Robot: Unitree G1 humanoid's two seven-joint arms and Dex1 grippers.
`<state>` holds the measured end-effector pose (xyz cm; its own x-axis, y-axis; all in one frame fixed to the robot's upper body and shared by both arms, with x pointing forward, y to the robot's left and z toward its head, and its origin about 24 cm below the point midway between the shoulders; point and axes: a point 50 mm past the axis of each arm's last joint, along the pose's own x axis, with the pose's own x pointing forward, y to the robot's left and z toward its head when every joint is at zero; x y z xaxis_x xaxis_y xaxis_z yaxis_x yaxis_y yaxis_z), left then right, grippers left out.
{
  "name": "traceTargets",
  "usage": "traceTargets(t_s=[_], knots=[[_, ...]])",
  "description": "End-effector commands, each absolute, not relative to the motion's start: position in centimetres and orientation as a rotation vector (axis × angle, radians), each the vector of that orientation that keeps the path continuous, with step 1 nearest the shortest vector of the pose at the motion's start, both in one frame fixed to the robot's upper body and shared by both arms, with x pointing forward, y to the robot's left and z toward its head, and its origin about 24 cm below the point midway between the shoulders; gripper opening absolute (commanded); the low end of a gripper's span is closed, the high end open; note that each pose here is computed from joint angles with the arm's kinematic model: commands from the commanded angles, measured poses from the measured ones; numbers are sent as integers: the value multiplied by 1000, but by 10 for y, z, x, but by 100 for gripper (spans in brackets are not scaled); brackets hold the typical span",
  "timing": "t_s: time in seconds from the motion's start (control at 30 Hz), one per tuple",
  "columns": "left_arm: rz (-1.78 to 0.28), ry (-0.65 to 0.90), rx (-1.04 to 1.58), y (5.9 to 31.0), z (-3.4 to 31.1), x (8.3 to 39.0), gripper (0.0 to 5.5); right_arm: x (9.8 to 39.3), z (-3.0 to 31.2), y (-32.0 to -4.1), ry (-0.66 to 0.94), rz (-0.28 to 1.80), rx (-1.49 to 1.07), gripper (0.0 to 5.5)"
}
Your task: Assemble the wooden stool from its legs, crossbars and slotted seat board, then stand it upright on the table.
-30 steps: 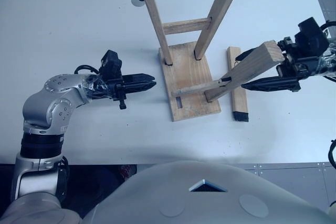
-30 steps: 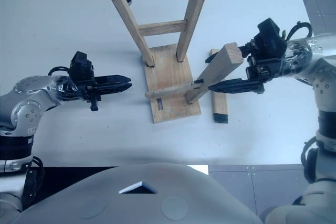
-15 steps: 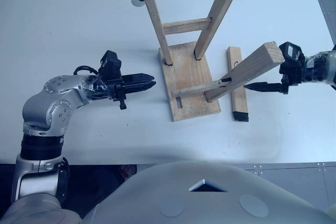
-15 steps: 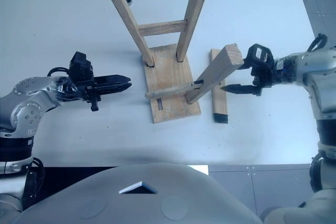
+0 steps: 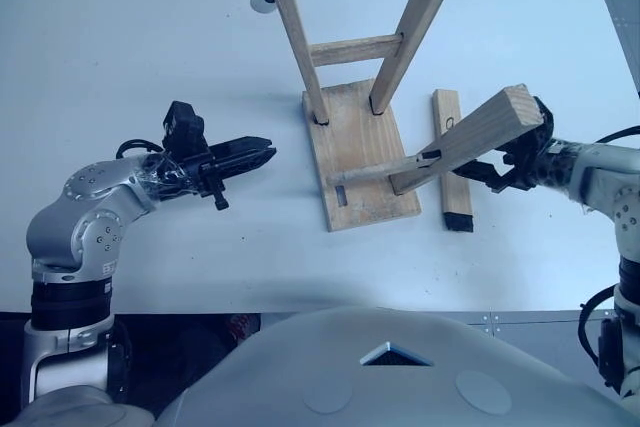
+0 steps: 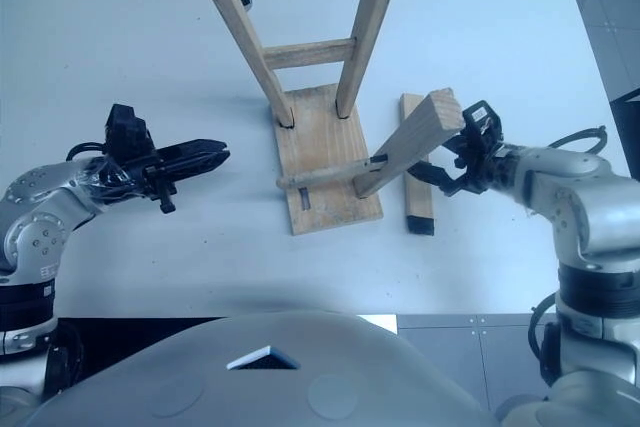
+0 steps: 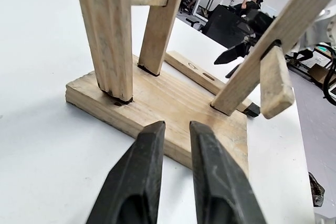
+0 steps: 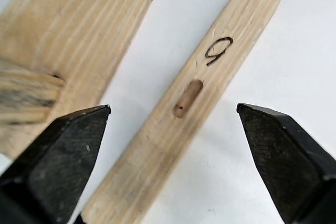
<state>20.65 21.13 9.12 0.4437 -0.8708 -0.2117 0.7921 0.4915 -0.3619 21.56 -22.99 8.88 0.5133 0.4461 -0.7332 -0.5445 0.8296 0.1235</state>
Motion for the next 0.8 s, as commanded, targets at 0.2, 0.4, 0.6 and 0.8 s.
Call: traceTargets(t_s=[0.2, 0.4, 0.6, 0.8], knots=[[-999, 309, -188, 217, 105, 216, 79, 202, 53, -234, 942, 523, -240, 343], [-908, 188, -155, 223, 115, 226, 79, 213, 56, -253, 895, 407, -303, 249], [-899, 76, -273, 223, 131, 238, 79, 250, 82, -281, 574, 160, -434, 201], [-1014, 21, -316, 214, 147, 237, 165, 287, 166, -294, 53, -49, -388, 201]])
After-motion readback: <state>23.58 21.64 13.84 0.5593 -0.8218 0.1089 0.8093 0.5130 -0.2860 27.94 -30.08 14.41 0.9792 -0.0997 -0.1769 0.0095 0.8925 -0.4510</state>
